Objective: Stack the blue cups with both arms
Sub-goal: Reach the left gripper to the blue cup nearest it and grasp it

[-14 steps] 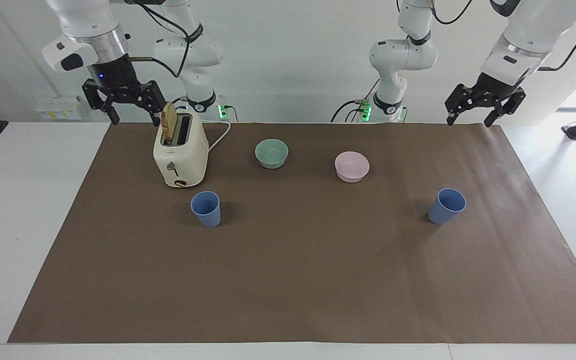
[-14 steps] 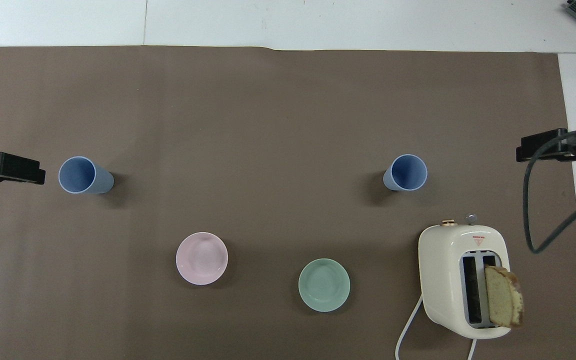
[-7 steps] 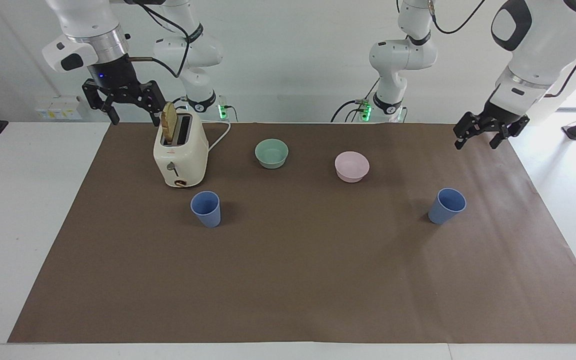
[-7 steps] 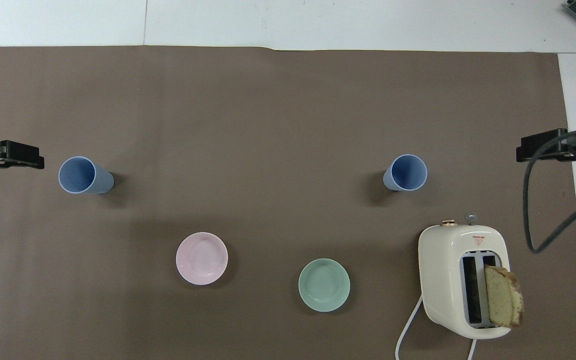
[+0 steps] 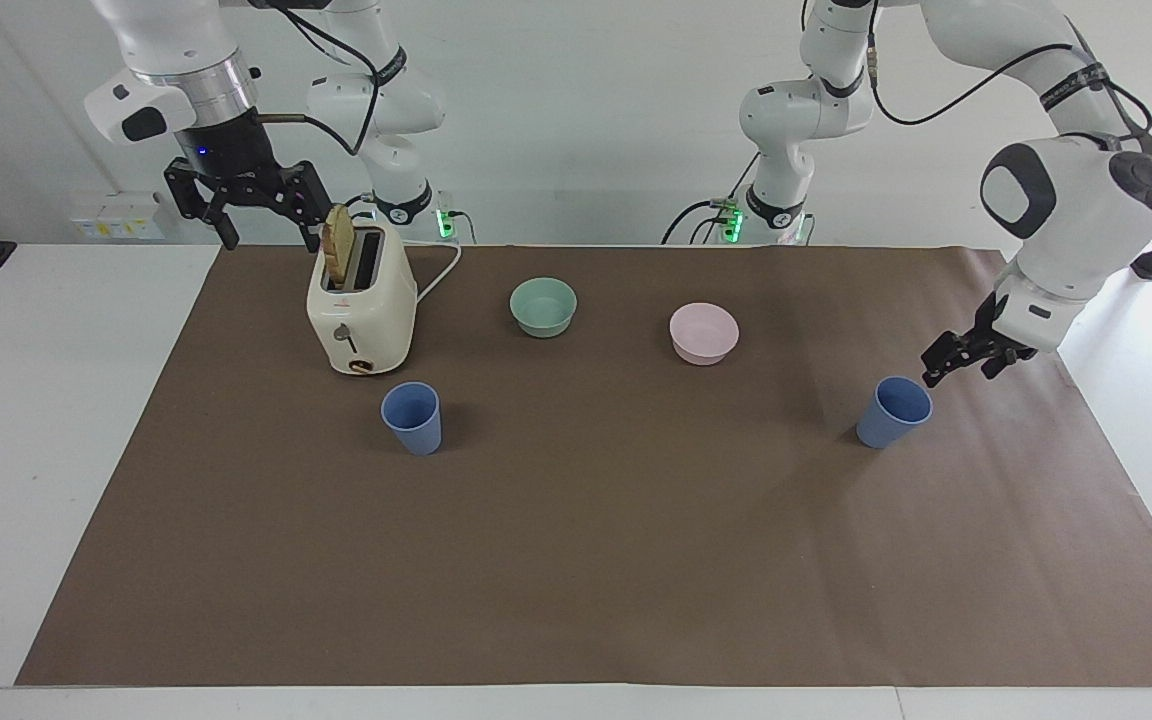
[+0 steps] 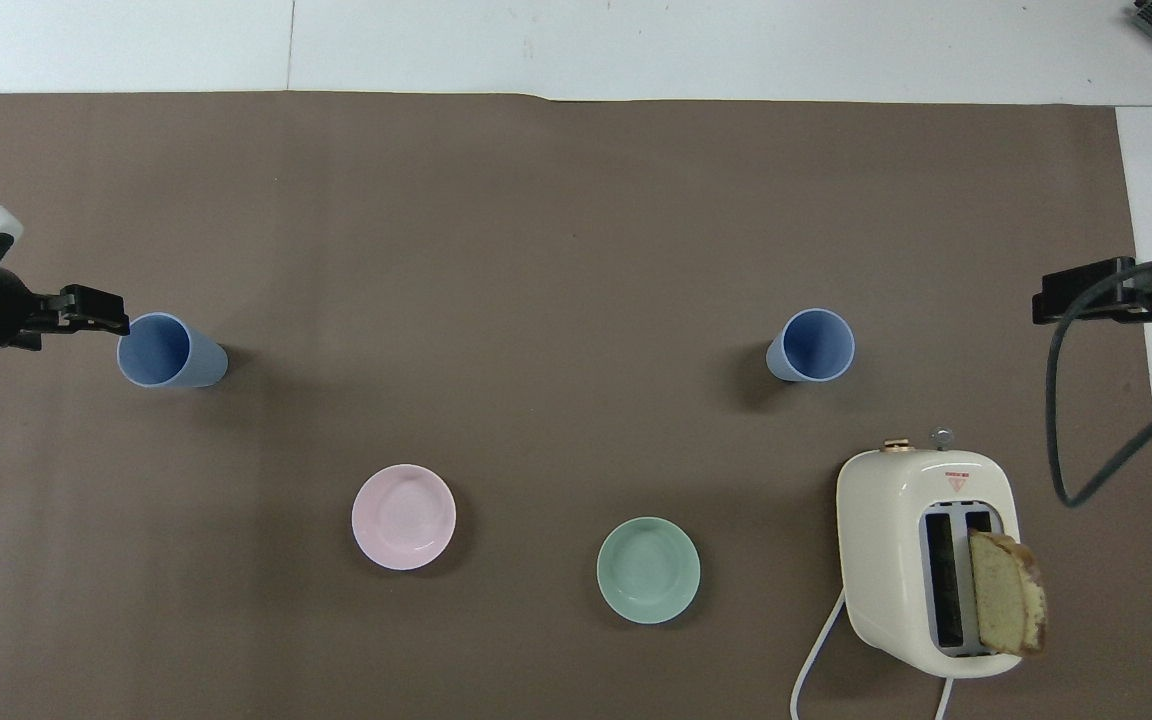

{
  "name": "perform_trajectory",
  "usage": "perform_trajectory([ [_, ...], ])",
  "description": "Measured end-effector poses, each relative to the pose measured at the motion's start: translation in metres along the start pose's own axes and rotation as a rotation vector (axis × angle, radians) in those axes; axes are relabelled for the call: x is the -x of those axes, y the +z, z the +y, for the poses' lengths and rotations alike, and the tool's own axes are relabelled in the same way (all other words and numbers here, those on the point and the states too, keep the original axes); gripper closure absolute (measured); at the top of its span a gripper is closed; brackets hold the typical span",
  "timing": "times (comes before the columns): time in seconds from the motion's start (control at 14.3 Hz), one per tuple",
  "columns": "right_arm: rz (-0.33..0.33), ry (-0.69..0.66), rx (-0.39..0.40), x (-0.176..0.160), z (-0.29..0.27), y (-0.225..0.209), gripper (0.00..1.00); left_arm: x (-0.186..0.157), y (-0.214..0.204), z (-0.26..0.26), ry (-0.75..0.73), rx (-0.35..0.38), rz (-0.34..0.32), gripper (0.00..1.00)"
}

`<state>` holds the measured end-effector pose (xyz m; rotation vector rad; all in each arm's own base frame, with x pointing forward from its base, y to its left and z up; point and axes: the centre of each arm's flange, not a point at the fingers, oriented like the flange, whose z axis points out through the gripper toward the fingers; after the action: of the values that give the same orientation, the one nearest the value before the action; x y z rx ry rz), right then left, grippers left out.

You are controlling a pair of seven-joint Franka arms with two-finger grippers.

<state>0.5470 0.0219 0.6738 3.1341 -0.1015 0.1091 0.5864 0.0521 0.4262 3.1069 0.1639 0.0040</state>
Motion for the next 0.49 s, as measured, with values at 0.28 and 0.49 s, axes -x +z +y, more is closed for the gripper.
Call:
perform_trajectory([
  [0.28, 0.0, 0.0, 0.0, 0.0, 0.0, 0.0, 0.0, 0.008, 0.029, -0.001, -0.002, -0.001, -0.027, 0.0],
  [0.49, 0.0, 0.0, 0.0, 0.0, 0.0, 0.0, 0.0, 0.015, 0.045, 0.0, -0.001, -0.001, -0.031, 0.0],
])
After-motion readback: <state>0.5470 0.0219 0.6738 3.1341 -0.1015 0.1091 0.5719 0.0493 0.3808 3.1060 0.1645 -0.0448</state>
